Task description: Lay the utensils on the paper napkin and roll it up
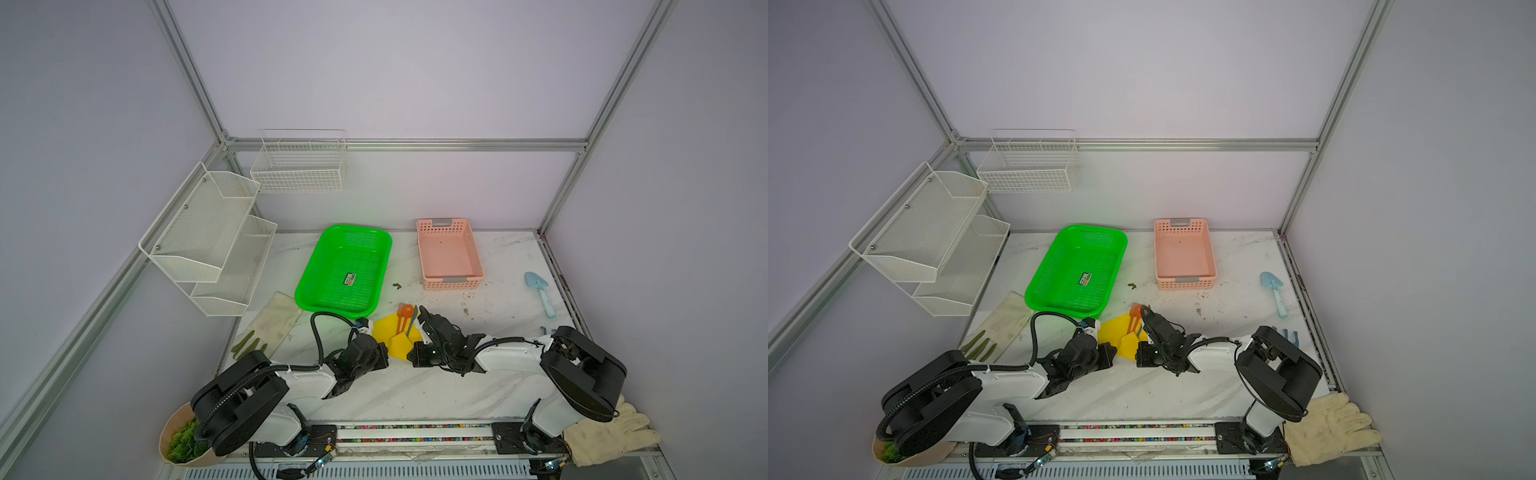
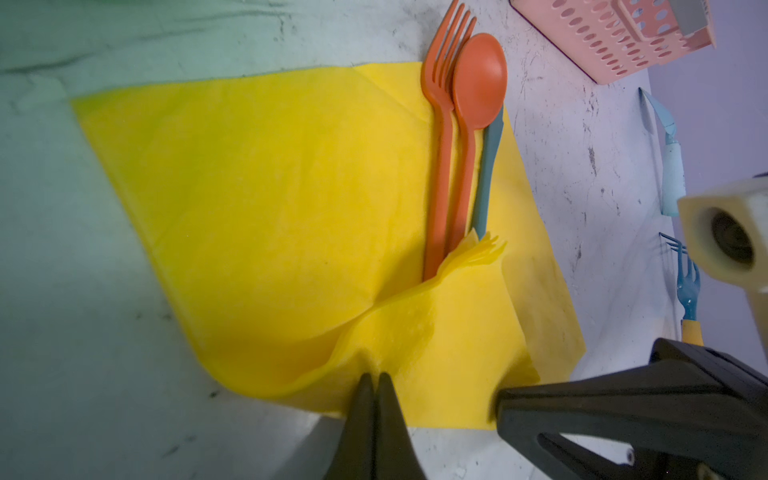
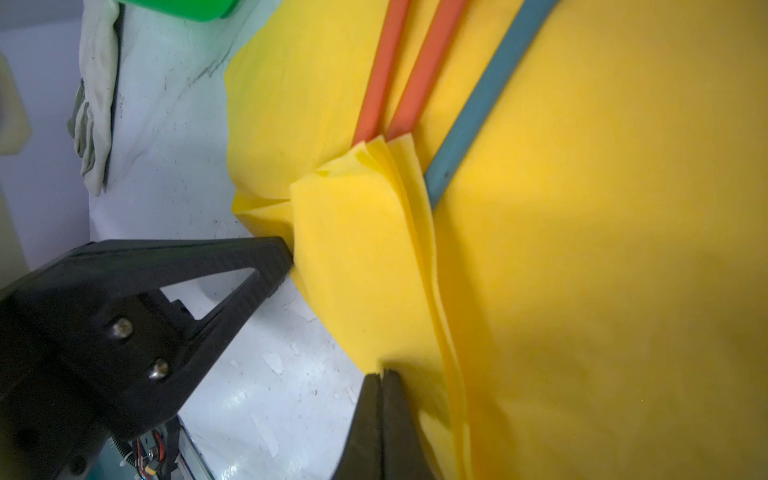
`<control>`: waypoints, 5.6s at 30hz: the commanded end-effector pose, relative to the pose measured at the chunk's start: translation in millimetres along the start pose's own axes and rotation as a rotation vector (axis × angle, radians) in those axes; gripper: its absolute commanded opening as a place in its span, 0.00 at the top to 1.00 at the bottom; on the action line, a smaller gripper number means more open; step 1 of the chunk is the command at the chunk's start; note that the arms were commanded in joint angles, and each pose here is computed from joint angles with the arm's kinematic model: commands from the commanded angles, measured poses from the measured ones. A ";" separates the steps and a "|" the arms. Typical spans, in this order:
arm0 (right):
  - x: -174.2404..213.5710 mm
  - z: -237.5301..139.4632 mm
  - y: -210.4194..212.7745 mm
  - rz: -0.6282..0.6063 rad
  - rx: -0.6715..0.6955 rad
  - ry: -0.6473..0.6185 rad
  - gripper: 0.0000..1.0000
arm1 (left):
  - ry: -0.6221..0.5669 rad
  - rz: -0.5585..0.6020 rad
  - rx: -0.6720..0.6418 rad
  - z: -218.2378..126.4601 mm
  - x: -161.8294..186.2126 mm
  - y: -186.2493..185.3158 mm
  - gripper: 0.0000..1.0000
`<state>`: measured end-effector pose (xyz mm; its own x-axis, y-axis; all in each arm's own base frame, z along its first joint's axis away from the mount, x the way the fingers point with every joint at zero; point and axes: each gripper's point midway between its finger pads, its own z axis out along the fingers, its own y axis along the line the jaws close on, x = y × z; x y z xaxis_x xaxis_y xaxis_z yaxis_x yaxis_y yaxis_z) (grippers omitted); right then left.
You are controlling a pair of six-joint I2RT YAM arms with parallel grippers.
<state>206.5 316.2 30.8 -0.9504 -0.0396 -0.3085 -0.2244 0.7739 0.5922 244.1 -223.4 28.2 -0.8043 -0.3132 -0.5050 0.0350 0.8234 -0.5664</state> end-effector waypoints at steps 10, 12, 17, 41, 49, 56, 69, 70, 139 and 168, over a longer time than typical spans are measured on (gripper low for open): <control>13.0 -4.5 -27.1 0.060 0.044 -0.013 1.00 | -0.026 0.010 -0.004 2.9 -14.5 -9.8 1.00; 15.2 -6.1 -31.9 0.072 0.052 -0.016 1.00 | -0.026 0.010 -0.008 3.0 -14.6 -8.8 1.00; 20.9 -11.1 -42.9 0.105 0.068 -0.023 1.00 | -0.025 0.011 -0.012 2.8 -14.5 -7.9 1.00; 15.9 -33.4 -57.7 0.149 0.094 -0.078 1.00 | -0.025 0.014 -0.009 2.6 -17.0 -9.4 1.00; -23.1 -56.5 -6.4 0.086 -0.008 -0.152 1.00 | -0.025 0.013 -0.007 2.0 -17.6 -10.0 1.00; -24.1 -32.2 27.2 0.046 -0.079 -0.102 1.00 | -0.022 0.012 -0.009 2.6 -16.4 -9.3 1.00; -15.4 3.2 37.0 0.024 -0.095 -0.045 1.00 | -0.025 0.010 -0.003 3.3 -17.0 -10.4 1.00; -14.5 5.1 37.6 0.021 -0.096 -0.041 1.00 | -0.026 0.010 -0.001 3.1 -17.0 -10.8 1.00; 37.5 -3.5 -52.4 0.114 0.041 0.006 1.00 | -0.056 0.027 -0.027 -16.4 -33.8 -16.0 0.52; 31.9 -9.9 -47.2 0.133 0.030 -0.015 1.00 | 0.066 0.544 -0.198 27.4 -93.9 -91.4 0.53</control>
<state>198.5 295.5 25.0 -0.9477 0.0720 -0.3111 -0.1655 0.7224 0.6714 319.7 -272.3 82.4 -0.7813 0.1544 -0.6048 0.3015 0.9418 -0.1490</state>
